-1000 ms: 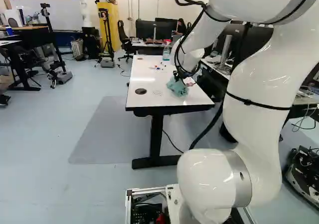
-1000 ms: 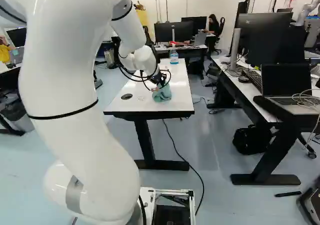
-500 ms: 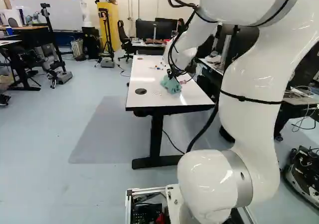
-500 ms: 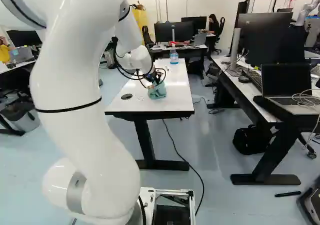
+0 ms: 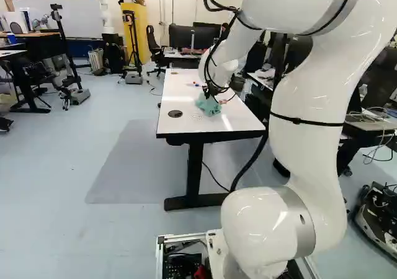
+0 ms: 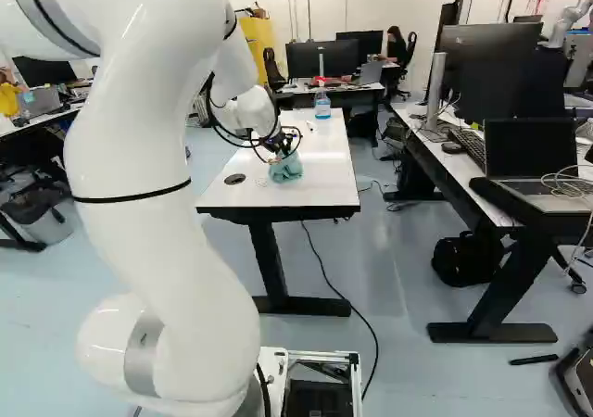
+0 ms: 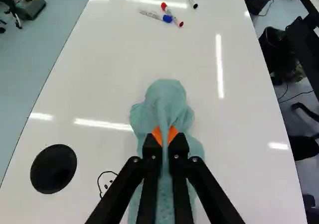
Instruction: Clean the table with the green towel
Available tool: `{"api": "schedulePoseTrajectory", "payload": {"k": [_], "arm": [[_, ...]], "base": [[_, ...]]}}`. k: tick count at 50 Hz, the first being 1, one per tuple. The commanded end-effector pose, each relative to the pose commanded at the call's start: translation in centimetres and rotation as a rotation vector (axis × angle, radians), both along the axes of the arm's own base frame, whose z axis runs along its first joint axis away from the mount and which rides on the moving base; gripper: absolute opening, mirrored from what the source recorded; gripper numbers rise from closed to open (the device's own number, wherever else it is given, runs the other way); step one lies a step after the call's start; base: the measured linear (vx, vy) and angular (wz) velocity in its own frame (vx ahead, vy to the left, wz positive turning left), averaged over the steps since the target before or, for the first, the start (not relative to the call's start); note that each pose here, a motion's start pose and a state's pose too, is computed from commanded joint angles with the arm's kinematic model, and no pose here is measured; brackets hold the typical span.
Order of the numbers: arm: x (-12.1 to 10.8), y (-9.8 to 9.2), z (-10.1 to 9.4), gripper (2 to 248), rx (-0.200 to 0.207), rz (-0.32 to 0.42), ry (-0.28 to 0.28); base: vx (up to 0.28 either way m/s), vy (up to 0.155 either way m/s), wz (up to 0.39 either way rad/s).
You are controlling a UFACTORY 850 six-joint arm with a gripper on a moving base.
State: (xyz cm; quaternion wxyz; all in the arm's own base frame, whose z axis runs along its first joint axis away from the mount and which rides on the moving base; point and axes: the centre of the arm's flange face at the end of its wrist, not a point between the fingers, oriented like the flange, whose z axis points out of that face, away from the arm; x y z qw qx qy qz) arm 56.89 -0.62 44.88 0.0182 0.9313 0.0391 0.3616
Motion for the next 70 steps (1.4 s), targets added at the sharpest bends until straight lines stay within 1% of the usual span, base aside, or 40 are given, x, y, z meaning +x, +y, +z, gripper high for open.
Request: {"api": "schedulePoseTrajectory", "payload": {"k": [6,12,27,30,37,43,47,61,70], "arm": [[-0.4,-0.2,-0.6,30,0.001,-0.004,0.007],[-0.4,-0.2,-1.2,30,0.002,-0.002,-0.002],[0.0,0.9,-2.2,30,0.011,0.023,-0.088],[0.0,1.2,-2.5,30,0.012,0.029,-0.097],[-0.6,1.9,-3.3,30,0.013,0.041,-0.081],[-1.4,2.0,-3.9,30,0.013,0.044,-0.064],[-1.3,2.0,-4.4,30,0.013,0.044,-0.055],[-1.3,2.0,-4.4,30,0.013,0.044,-0.055],[-1.5,2.0,-4.5,30,0.012,0.043,-0.037]], "base": [[0.000,0.000,0.000],[0.000,0.000,0.000],[0.000,0.000,0.000],[0.000,0.000,0.000],[0.000,0.000,0.000],[0.000,0.000,0.000],[0.000,0.000,0.000],[0.000,0.000,0.000],[0.000,0.000,0.000]]}}
